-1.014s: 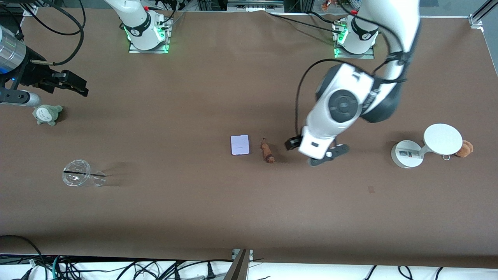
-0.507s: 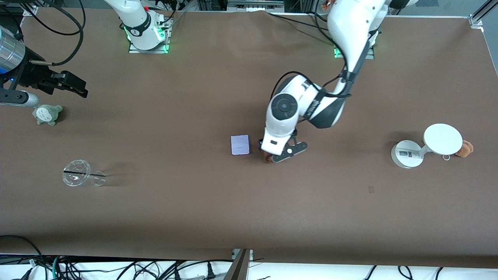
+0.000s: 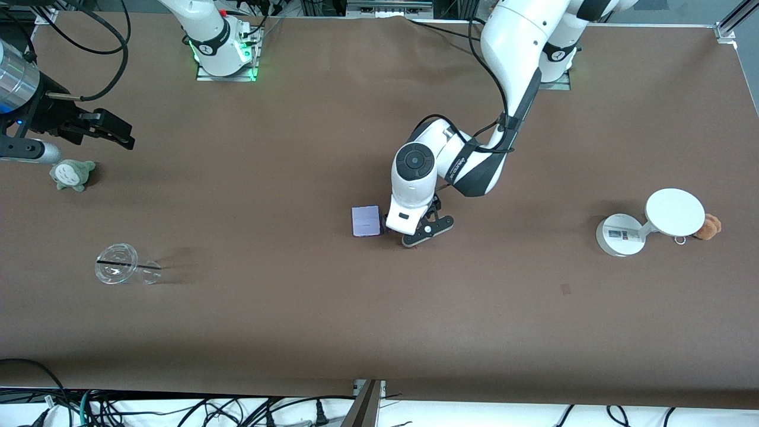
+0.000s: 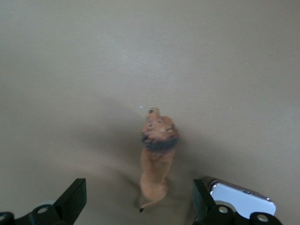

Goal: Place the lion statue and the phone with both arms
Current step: 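Grasp the lion figurine with the left gripper and lift it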

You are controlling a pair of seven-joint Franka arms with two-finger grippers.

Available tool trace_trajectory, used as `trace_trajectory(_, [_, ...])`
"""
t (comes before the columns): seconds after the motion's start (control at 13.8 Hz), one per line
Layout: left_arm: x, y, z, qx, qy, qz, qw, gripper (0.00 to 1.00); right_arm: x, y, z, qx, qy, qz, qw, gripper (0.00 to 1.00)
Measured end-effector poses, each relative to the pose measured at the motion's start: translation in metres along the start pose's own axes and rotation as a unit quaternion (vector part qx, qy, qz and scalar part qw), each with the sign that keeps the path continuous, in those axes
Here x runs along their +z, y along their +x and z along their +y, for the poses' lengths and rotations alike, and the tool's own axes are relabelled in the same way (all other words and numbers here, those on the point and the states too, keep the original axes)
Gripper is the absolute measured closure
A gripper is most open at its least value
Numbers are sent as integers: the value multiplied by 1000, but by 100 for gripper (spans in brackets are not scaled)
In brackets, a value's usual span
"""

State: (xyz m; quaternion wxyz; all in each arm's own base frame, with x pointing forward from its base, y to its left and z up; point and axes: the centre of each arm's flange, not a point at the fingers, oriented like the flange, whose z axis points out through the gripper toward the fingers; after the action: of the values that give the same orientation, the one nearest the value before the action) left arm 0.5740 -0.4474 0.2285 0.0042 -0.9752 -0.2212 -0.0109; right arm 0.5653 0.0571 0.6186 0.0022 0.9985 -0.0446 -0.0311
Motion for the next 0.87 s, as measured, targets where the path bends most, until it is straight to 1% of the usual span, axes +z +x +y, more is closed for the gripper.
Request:
trace_trajectory(0.29, [20, -11, 13, 18, 2, 10, 1000, 0, 7, 4, 0, 0, 0, -6, 1000, 0])
trace_trajectory(0.51, [23, -9, 12, 27, 9, 22, 999, 0, 15, 9, -1, 0, -1, -14, 1000, 0])
trace_trajectory(0.58, [25, -8, 11, 29, 12, 25, 999, 6, 17, 10, -1, 0, -1, -15, 1000, 0])
trace_trajectory(0.65, [27, -7, 11, 31, 14, 27, 999, 6, 18, 10, -1, 0, -1, -16, 1000, 0])
trace_trajectory(0.72, [30, -7, 10, 34, 18, 30, 999, 8, 18, 10, -1, 0, -1, -17, 1000, 0])
trace_trajectory(0.87, [33, -7, 9, 36, 21, 32, 999, 17, 22, 12, -1, 0, -1, -20, 1000, 0])
